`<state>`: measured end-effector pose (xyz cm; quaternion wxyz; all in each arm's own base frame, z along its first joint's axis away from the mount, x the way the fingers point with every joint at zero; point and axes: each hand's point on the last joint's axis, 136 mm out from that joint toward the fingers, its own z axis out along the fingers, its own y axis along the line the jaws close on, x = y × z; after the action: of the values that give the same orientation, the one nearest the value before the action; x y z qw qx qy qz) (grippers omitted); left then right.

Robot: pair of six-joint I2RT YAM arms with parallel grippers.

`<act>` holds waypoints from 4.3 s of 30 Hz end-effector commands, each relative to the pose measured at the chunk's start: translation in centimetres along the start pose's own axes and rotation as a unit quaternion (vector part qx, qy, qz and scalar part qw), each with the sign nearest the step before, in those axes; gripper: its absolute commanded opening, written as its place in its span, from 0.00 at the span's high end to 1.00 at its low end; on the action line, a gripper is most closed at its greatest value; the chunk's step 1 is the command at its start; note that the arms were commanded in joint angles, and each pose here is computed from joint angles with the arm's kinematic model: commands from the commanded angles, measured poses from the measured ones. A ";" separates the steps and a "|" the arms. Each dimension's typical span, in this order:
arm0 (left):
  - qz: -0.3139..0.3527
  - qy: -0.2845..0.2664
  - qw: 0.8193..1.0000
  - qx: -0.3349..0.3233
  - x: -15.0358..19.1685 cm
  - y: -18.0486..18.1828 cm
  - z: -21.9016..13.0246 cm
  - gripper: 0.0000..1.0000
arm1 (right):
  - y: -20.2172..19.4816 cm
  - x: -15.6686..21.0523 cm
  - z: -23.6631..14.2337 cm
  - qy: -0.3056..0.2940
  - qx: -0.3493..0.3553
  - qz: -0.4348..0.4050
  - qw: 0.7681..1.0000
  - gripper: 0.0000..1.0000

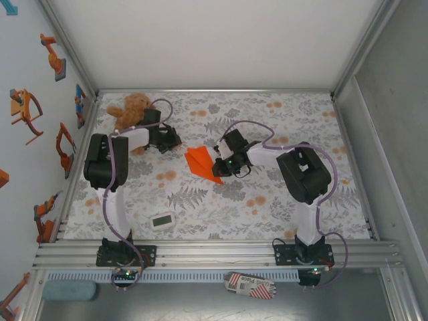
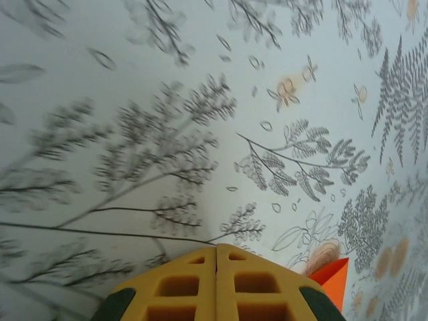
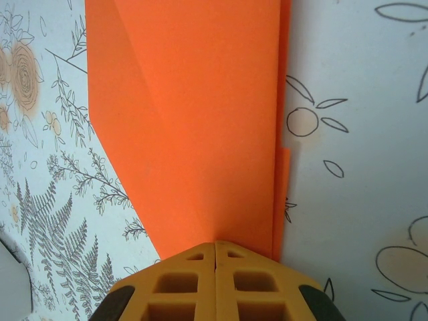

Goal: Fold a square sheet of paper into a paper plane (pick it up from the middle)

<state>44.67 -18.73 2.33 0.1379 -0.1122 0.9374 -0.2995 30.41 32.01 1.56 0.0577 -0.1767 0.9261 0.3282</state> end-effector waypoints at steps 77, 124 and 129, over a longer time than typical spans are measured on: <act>-0.017 -0.023 0.997 0.077 7.7 -9.7 -3.5 0.62 | 2.1 -3.3 -5.2 -0.136 -0.058 0.042 0.988 0.82; 0.060 -0.130 0.913 0.382 7.8 -19.5 -18.7 0.34 | 15.9 -13.7 -19.0 -0.260 -0.357 0.013 0.897 1.00; 0.064 -0.130 0.914 0.380 7.8 -19.5 -18.2 0.42 | 16.7 -13.8 -20.2 -0.264 -0.379 0.011 0.887 1.00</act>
<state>33.88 -26.37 24.74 0.2961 -0.0540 0.7511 -0.5876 37.85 35.71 27.64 0.2221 -0.0747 0.7120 0.6620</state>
